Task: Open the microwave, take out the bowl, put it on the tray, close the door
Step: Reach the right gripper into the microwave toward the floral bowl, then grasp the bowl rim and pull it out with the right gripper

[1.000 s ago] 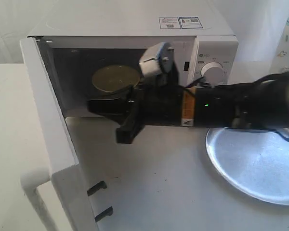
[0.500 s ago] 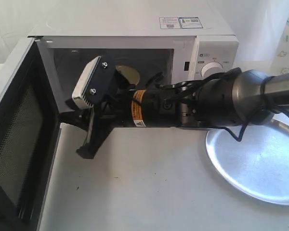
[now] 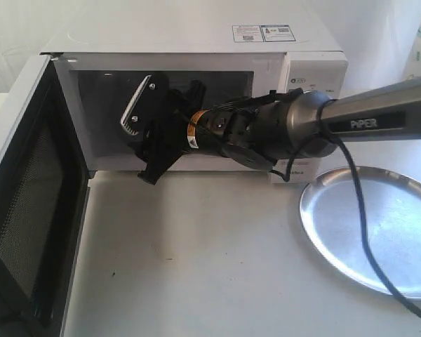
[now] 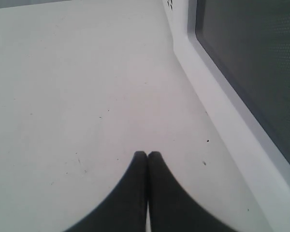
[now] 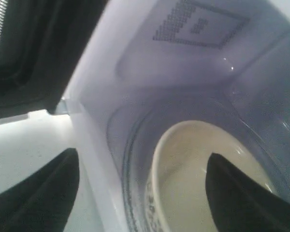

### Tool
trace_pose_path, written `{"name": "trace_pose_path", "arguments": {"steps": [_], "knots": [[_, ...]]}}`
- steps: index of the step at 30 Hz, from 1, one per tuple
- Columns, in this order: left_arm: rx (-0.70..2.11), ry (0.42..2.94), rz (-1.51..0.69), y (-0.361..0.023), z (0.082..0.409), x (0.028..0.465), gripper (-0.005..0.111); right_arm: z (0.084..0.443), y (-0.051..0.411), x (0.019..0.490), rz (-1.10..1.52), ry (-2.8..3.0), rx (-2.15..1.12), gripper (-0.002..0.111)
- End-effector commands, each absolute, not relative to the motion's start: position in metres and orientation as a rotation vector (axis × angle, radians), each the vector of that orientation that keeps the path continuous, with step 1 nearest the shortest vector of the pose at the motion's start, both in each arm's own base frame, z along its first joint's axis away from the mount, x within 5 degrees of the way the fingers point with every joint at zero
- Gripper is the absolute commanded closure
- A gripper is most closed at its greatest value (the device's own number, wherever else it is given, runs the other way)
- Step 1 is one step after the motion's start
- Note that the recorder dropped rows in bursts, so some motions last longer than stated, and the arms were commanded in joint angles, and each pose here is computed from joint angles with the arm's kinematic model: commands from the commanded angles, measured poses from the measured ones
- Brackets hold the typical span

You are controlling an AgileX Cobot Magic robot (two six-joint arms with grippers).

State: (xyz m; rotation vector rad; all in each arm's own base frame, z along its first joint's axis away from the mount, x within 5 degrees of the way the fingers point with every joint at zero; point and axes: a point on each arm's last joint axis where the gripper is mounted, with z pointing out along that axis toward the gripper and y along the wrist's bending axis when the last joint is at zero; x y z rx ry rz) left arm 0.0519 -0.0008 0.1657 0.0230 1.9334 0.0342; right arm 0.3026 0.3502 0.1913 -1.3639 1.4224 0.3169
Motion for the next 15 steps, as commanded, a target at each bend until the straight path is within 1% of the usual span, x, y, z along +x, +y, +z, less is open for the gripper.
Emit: {"name": "trace_pose_path", "arguments": {"steps": [1,3,4,5,6,7,8,9,10,15], "knots": [[0.02,1.93,0.023,-0.001,0.167,0.052,0.107,0.173,0.353,0.332,0.291,1.492,-1.309,0.04],[0.02,1.93,0.023,-0.001,0.167,0.052,0.107,0.163,0.355,0.343,0.256,1.533,-1.315,0.041],[0.02,1.93,0.023,-0.001,0.167,0.052,0.107,0.158,0.356,0.346,0.236,1.559,-1.322,0.045],[0.02,1.93,0.023,-0.001,0.167,0.052,0.107,0.155,0.357,0.348,0.224,1.562,-1.332,0.054],[0.02,1.93,0.023,-0.001,0.167,0.052,0.107,0.154,0.357,0.349,0.221,1.559,-1.339,0.064],[0.02,1.93,0.023,-0.001,0.167,0.052,0.107,0.155,0.358,0.349,0.224,1.541,-1.342,0.082],[0.02,1.93,0.023,-0.001,0.167,0.052,0.107,0.157,0.36,0.347,0.232,1.529,-1.341,0.102],[0.02,1.93,0.023,-0.001,0.167,0.052,0.107,0.162,0.362,0.345,0.235,1.518,-1.34,0.107],[0.02,1.93,0.023,-0.001,0.167,0.052,0.107,0.168,0.364,0.342,0.238,1.507,-1.34,0.108],[0.02,1.93,0.023,-0.001,0.167,0.052,0.107,0.196,0.367,0.315,0.216,1.521,-1.369,0.108]]}}
